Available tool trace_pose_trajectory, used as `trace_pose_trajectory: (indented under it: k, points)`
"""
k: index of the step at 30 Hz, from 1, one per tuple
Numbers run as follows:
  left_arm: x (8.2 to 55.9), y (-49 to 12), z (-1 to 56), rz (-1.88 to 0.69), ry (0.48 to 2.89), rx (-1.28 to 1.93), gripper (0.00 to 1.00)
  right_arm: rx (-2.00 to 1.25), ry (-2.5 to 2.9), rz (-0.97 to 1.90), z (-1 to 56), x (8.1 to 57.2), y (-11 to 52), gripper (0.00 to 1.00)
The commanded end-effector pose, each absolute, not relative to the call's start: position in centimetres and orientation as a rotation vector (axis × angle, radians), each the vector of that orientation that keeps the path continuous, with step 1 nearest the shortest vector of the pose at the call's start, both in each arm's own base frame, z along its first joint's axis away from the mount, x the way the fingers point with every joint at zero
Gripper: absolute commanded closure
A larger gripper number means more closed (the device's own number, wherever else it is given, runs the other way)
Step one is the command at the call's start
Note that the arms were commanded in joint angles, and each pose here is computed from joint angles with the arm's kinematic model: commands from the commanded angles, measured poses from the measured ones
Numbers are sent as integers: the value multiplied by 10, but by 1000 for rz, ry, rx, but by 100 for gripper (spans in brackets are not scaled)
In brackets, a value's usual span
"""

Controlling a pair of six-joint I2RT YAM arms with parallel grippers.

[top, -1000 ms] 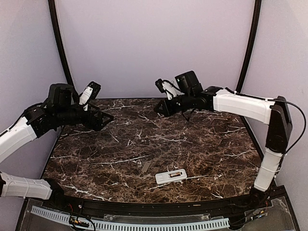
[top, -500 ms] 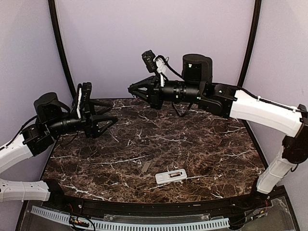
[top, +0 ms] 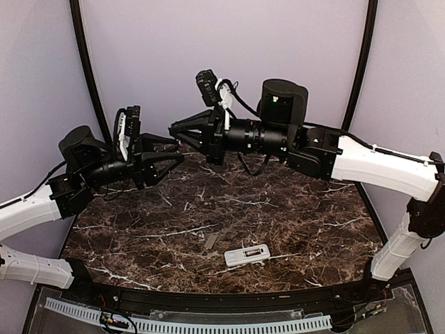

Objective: Load the batteries into the remote control
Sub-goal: Pass from the right arm to the left

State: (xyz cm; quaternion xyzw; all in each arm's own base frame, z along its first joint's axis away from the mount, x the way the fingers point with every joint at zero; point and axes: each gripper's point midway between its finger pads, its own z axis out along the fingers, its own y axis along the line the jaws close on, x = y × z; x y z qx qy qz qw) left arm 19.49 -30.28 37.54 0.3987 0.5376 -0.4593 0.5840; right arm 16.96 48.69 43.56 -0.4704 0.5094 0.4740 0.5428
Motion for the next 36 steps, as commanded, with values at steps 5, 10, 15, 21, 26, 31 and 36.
trace_pose_trajectory:
  k: [5,10,15,21,26,31,36]
  points:
    - [177,-306,403,-1134,1137,972,42,-1075,1136,1133,459,166,484,100]
    - [181,-306,408,-1122,1137,937,43,-992,1158,1138,462,174,483,100]
    - [188,-307,412,-1111,1149,905,47,-951,1159,1136,462,177,483,100]
    - [194,-306,418,-1090,1149,871,50,-966,1171,1139,457,174,485,100]
    - [198,-307,421,-1091,1156,852,54,-967,1184,1135,453,175,486,100]
    - [198,-308,422,-1100,1146,855,55,-967,1193,1119,449,177,486,100]
    - [197,-308,425,-1102,1140,852,57,-970,1201,1107,446,178,486,100]
